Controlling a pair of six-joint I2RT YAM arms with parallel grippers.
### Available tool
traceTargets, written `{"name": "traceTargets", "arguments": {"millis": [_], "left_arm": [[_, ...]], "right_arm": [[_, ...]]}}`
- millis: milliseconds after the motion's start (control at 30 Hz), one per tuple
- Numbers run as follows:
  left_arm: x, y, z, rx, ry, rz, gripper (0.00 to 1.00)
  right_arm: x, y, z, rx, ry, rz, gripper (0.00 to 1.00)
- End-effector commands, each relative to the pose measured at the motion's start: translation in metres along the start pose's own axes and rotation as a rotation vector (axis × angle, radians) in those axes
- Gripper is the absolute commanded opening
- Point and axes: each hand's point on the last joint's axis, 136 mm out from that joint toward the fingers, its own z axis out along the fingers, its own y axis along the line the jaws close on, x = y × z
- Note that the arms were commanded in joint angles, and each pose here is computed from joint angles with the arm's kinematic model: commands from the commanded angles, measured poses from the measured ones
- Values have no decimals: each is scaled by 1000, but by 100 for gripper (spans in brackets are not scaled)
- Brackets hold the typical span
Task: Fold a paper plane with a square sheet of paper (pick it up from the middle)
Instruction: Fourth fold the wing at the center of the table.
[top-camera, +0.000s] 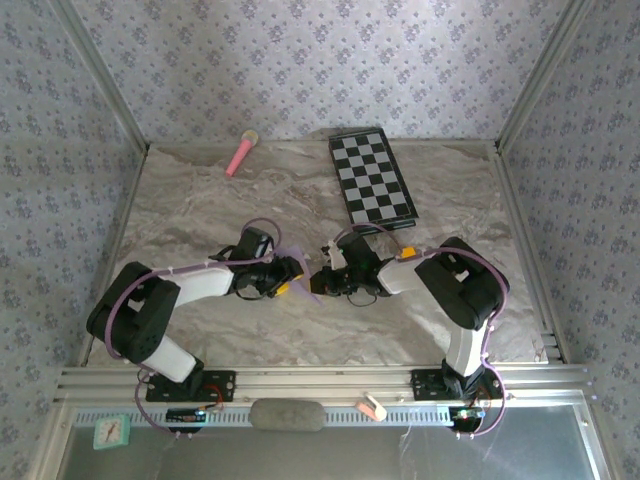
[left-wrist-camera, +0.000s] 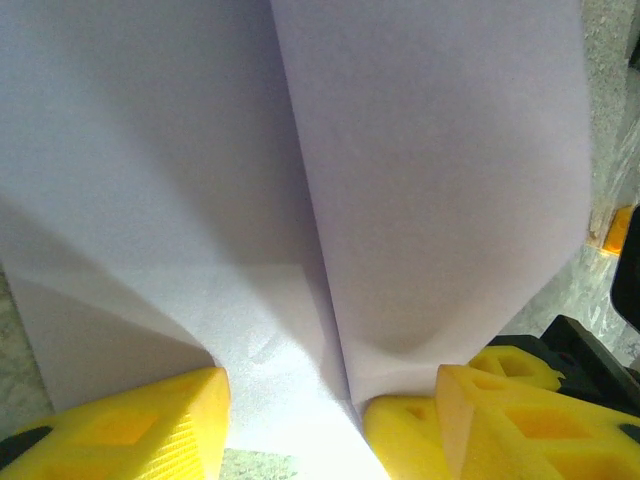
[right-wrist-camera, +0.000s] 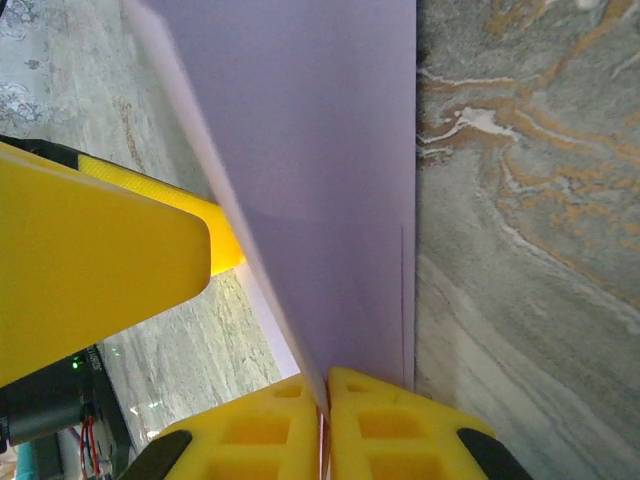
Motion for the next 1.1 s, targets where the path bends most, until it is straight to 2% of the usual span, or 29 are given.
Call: {"name": "traceTargets", "arguments": {"millis": [0, 233, 600, 833, 1067], "left_arm": [[1, -1, 2, 5, 1, 33, 58], [3, 9, 8, -51, 29, 9, 61], [12, 55, 10, -284, 72, -100, 57], [14, 64, 8, -350, 83, -133, 57], [16, 72, 10, -379, 88, -165, 54]], "right_arm": [[4, -8, 4, 20, 35, 15, 10], [5, -8, 6, 22, 50, 12, 11], [-8, 5, -14, 21, -17, -49, 22], [-16, 10, -35, 61, -108, -102, 28], [-10, 2, -32, 131, -83, -158, 29]]}}
